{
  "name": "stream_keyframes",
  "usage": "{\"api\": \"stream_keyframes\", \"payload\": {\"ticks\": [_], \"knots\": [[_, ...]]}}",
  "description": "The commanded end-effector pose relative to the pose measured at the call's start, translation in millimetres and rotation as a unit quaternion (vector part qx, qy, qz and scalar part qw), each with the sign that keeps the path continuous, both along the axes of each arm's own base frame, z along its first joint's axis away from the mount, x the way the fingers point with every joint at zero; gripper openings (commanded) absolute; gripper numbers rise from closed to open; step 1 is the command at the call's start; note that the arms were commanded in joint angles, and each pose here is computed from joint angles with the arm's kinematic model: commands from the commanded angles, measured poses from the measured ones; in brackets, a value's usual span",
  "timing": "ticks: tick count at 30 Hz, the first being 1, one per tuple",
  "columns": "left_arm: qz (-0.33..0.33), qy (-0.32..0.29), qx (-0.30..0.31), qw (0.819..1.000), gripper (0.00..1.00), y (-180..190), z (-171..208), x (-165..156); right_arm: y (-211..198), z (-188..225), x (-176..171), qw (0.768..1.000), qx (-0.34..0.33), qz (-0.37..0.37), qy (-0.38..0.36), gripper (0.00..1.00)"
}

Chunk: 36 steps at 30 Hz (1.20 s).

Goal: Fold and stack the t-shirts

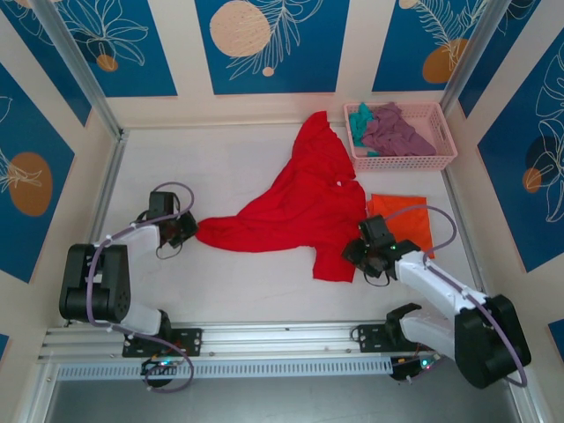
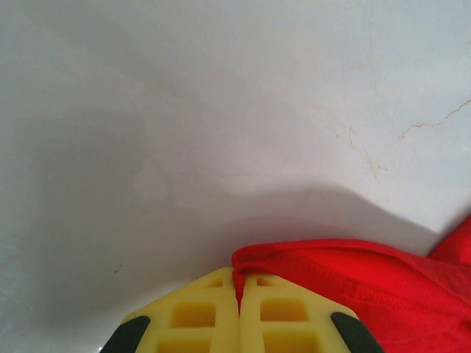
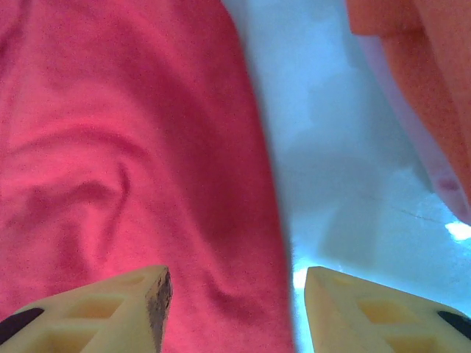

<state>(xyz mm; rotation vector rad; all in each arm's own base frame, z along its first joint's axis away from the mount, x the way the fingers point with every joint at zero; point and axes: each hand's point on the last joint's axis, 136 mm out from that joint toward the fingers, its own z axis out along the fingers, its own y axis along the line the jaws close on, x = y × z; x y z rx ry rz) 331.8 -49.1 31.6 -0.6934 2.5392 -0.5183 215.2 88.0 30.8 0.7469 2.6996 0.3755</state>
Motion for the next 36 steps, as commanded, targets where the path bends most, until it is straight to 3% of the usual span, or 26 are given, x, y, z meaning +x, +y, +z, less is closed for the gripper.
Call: {"api": "stream_keyframes", "payload": {"ticks": [1, 10, 18, 23, 24, 26, 30, 36], "knots": [[0.005, -0.002, 0.002, 1.0, 0.0, 1, 1, -3, 2, 3, 13, 1.0, -0.014, 0.006, 0.005, 0.52], [0.004, 0.0, -0.003, 1.0, 0.0, -1, -2, -4, -6, 1, 36, 0.998, -0.064, 0.015, 0.0, 0.48], [0.004, -0.004, -0.014, 1.0, 0.0, -4, -1, -2, 2, -14, 44, 0.997, -0.069, 0.034, 0.028, 0.47], [0.003, -0.004, -0.011, 1.0, 0.0, -3, -2, -4, 0, -20, 42, 0.994, -0.088, 0.046, 0.051, 0.35], [0.002, -0.004, -0.011, 1.0, 0.0, -3, -2, -4, 0, -21, 42, 0.993, -0.092, 0.049, 0.057, 0.27], [0.002, -0.005, -0.01, 1.0, 0.0, -3, -1, -4, 0, -20, 39, 0.992, -0.095, 0.058, 0.066, 0.01], [0.006, -0.008, -0.015, 1.0, 0.0, -4, 2, -4, -1, -6, 44, 0.993, -0.095, 0.061, 0.043, 0.0], [0.083, -0.041, 0.011, 0.996, 0.0, 21, 41, -11, 5, 71, 66, 0.987, -0.091, 0.076, -0.109, 0.0]]}}
